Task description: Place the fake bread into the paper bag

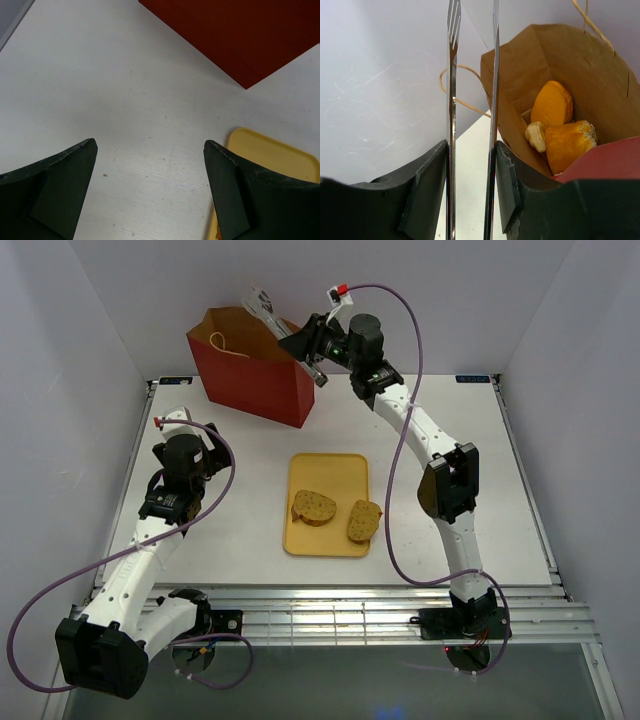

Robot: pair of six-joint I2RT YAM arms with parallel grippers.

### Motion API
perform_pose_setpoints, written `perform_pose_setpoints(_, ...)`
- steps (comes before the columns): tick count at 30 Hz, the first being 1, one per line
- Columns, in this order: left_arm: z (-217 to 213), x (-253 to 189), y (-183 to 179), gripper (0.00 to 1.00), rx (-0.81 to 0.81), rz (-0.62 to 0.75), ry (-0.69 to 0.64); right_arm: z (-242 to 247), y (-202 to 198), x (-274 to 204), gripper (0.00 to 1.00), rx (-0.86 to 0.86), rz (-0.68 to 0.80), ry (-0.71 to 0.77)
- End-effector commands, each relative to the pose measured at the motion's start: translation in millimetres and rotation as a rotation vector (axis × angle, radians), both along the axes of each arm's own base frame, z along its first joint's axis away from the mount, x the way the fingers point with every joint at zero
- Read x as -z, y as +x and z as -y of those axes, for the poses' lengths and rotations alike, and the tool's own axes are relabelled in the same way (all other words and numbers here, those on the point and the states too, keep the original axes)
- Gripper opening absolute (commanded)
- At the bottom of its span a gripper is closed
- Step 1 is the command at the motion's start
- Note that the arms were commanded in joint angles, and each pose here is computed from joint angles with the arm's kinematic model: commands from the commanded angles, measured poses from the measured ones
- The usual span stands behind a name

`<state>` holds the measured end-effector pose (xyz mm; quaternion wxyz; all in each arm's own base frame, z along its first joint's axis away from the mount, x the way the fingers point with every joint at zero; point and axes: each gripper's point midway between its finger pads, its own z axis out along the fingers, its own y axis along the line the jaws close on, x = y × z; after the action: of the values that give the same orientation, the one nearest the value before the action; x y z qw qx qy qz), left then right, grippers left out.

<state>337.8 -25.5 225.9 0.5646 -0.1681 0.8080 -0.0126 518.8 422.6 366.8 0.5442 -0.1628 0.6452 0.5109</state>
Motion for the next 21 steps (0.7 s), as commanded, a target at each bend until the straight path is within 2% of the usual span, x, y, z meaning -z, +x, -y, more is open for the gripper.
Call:
perform_pose_setpoints(1, 3, -6, 2, 0.98, 0.014, 0.017, -0.004, 25, -33, -95, 0.47, -0.001, 0.180, 0.071)
perform_pose_setpoints(7, 2, -6, 3, 0.98, 0.014, 0.014, 0.003, 52, -62, -133, 0.48, 0.024, 0.261, 0.052)
perform_pose_setpoints(8, 1, -5, 3, 0.98, 0.007, 0.012, 0.006, 54, -61, -119, 0.48, 0.031, 0.236, 0.024)
perform_pose_setpoints(9, 0, -6, 2, 0.98, 0.005, 0.015, 0.008, 64, -74, -135, 0.48, 0.042, 0.263, 0.029)
perform_pose_setpoints(16, 1, -6, 3, 0.98, 0.008, 0.014, 0.008, 109, -109, -112, 0.48, 0.176, 0.279, -0.059)
perform_pose_setpoints(17, 1, -6, 2, 0.98, 0.010, 0.014, 0.008, 119, -123, -123, 0.48, 0.191, 0.305, -0.051)
perform_pose_setpoints(18, 1, -6, 2, 0.98, 0.011, 0.013, 0.008, 123, -122, -102, 0.48, 0.211, 0.275, -0.079)
perform_pose_setpoints(20, 1, -8, 2, 0.98, 0.010, 0.019, 0.007, 135, -129, -97, 0.49, 0.245, 0.282, -0.094)
perform_pose_setpoints(21, 1, -7, 2, 0.98, 0.008, 0.017, 0.008, 148, -140, -108, 0.49, 0.284, 0.301, -0.077)
